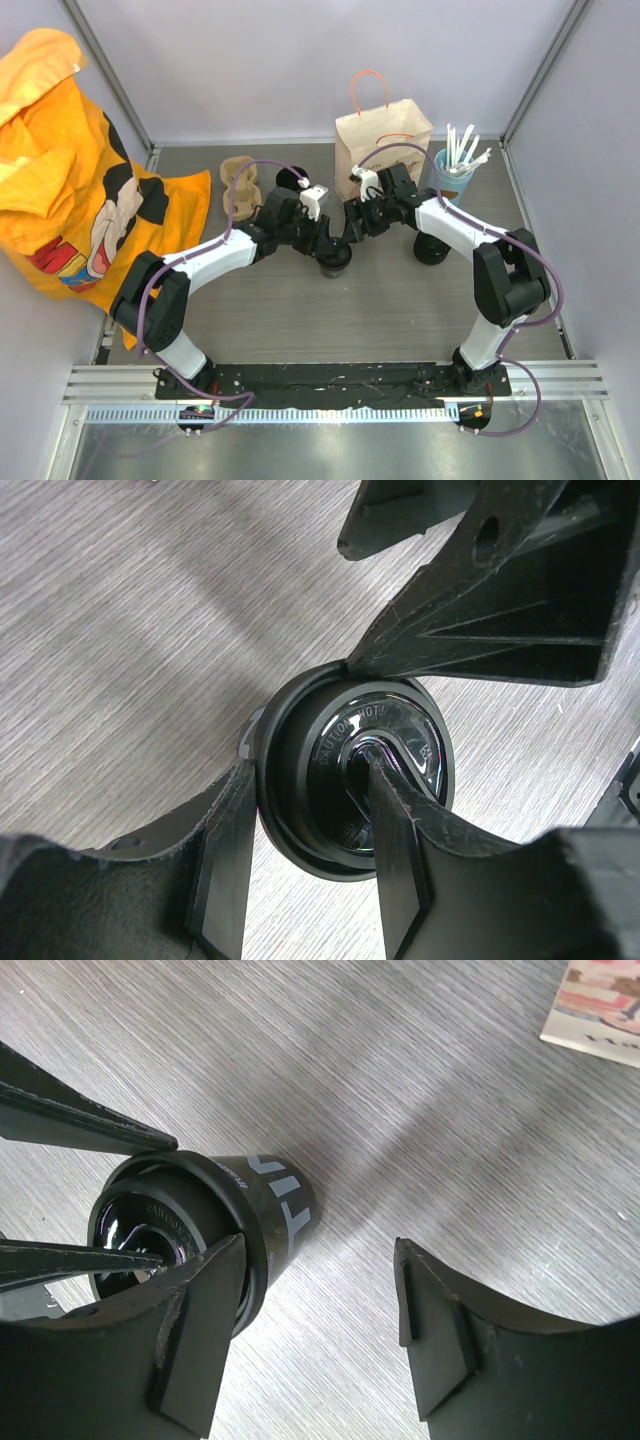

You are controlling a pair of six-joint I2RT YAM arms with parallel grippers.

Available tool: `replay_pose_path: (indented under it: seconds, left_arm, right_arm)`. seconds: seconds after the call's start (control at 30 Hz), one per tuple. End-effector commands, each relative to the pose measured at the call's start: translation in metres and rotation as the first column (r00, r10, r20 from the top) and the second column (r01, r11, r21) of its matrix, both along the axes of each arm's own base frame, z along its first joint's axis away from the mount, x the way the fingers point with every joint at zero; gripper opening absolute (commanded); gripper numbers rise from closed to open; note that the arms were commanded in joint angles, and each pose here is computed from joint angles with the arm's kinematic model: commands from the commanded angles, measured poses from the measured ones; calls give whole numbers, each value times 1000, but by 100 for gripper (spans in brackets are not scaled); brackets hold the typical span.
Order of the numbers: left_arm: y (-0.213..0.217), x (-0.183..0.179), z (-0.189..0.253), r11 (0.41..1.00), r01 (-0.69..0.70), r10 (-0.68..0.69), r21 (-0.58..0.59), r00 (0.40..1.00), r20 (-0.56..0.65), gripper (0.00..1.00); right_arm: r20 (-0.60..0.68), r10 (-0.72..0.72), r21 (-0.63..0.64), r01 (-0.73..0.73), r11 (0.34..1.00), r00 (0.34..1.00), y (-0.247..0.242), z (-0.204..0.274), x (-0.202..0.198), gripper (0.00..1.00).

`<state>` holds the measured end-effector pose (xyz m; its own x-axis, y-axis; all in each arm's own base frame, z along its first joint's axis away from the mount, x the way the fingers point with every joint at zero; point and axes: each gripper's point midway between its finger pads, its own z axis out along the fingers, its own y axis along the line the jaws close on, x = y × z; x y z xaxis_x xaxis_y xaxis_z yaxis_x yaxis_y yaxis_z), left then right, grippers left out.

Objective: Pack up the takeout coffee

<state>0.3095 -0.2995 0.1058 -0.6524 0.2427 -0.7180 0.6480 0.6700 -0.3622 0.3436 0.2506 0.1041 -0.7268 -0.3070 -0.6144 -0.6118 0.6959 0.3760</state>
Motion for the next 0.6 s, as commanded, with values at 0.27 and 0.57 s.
replay_pose_path:
  seconds: [0.27, 0.57]
  left_arm:
    - [57, -11, -76, 952, -38, 66, 304, 994, -84, 52]
    - [60, -4, -67, 954, -56, 81, 293, 994, -73, 73]
  right_arm:
    - [38, 100, 185, -105, 977, 994, 14, 75, -19, 72]
    - [92, 147, 202, -163, 966, 985, 14, 96, -24, 73]
